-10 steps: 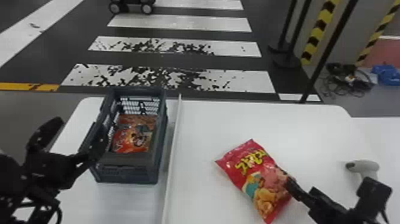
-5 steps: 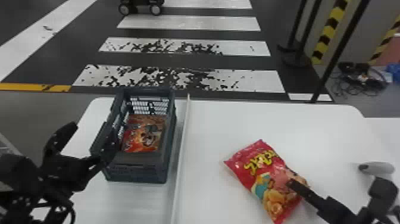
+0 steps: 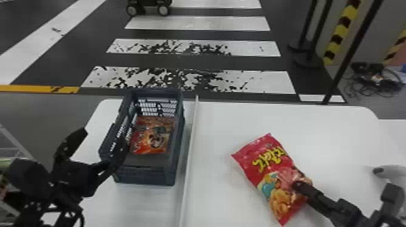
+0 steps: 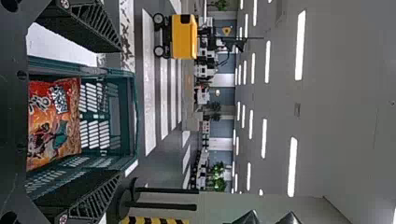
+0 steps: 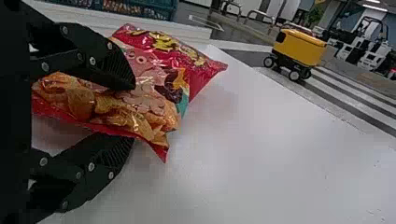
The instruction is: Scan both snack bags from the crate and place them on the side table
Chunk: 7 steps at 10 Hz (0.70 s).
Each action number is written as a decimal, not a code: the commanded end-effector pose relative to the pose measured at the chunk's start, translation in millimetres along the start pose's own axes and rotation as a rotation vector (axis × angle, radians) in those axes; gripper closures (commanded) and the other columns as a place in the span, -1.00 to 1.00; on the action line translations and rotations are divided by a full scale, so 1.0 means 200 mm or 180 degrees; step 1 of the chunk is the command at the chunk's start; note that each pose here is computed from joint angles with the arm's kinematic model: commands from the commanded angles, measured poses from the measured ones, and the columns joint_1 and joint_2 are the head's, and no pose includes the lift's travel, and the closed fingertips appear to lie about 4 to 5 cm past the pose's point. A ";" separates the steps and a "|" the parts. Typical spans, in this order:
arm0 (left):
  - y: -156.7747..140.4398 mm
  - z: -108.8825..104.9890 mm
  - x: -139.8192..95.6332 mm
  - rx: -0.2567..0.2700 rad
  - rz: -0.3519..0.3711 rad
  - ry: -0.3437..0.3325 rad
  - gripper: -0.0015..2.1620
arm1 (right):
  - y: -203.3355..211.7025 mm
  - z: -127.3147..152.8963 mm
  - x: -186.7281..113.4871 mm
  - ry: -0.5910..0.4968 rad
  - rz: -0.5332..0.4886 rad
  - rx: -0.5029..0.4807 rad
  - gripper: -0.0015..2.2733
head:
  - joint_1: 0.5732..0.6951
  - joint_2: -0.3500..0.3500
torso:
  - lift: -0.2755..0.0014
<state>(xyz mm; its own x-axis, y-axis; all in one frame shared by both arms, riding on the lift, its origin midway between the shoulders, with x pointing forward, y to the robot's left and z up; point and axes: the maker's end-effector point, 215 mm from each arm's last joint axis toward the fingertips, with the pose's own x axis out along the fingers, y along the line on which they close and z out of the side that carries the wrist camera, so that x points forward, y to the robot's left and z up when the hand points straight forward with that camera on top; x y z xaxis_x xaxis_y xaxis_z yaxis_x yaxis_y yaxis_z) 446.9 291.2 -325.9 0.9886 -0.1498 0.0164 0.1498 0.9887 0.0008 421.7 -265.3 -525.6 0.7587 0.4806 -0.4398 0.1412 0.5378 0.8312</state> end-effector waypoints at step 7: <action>0.02 -0.03 -0.01 -0.0034 0.0040 -0.0004 -0.93 | 0.20 0.63 -0.36 -0.1326 -0.0550 -0.1395 0.98 | 1.00 -0.12 | 0.28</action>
<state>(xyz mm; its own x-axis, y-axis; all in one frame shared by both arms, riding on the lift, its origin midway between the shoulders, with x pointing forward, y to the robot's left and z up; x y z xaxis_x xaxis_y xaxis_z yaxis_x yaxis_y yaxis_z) 445.5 294.8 -331.9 0.9900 -0.1408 0.0128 0.1409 0.9900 -0.0088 449.9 -358.5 -442.9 0.9210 0.1484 -0.3602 0.1021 0.8003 0.5908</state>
